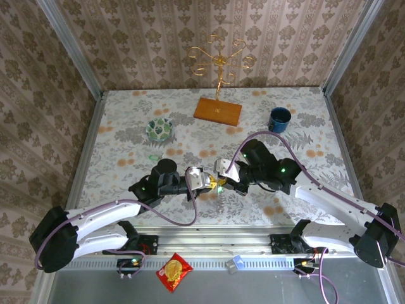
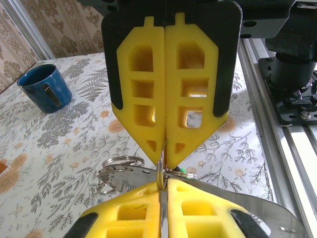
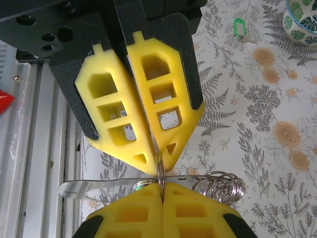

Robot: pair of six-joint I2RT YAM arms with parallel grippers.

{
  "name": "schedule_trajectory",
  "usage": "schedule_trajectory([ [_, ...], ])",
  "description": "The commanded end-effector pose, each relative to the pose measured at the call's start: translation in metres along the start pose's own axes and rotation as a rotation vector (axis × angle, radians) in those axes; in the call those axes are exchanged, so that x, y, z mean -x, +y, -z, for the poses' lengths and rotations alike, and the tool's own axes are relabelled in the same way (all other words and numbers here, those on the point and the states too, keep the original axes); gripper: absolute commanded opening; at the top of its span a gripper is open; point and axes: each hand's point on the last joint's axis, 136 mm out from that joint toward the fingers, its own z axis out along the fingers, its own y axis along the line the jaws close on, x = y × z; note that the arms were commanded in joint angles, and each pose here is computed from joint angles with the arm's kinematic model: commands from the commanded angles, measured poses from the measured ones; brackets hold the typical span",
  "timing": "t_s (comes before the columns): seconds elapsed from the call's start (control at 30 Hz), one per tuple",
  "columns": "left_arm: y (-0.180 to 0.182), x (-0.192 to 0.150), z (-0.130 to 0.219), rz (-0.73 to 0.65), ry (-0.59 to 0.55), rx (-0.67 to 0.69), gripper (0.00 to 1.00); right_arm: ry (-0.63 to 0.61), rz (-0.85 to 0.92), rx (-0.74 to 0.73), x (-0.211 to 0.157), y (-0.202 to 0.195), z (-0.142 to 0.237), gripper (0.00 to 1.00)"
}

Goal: Put the keys on the keyring

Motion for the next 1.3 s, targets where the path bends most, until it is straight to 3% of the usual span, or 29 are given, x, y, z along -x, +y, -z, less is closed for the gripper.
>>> schedule_trajectory([
  [0.0,0.008,0.022,0.004,-0.045,-0.044,0.027,0.13,0.012,0.038,0.032,0.008,0.007,0.003,0.00],
  [0.27,0.007,0.028,0.005,-0.044,-0.059,0.019,0.14,0.093,0.079,0.010,0.002,0.003,-0.001,0.00],
  [0.43,0.007,0.027,0.005,-0.045,-0.058,0.010,0.00,0.085,0.083,0.025,0.005,0.007,-0.001,0.00],
  [0.47,0.006,0.027,0.005,-0.046,-0.061,0.009,0.00,0.066,0.071,0.016,0.007,0.005,0.000,0.02],
  [0.53,0.006,0.029,0.007,-0.042,-0.073,0.012,0.00,-0.014,0.029,-0.005,0.013,0.001,0.005,0.19],
  [0.57,0.006,0.031,0.008,-0.039,-0.085,0.017,0.00,-0.065,0.009,-0.014,0.016,-0.002,0.009,0.24],
  [0.7,0.005,0.036,0.012,-0.029,-0.150,0.022,0.00,-0.245,-0.037,-0.022,0.020,-0.002,0.022,0.32],
  [0.93,-0.003,0.044,0.018,-0.012,-0.260,-0.010,0.00,-0.371,-0.089,0.014,0.025,0.004,0.025,0.32],
  [1.27,-0.014,0.046,0.017,-0.011,-0.290,-0.080,0.00,-0.399,-0.103,0.036,0.028,0.006,0.023,0.24],
])
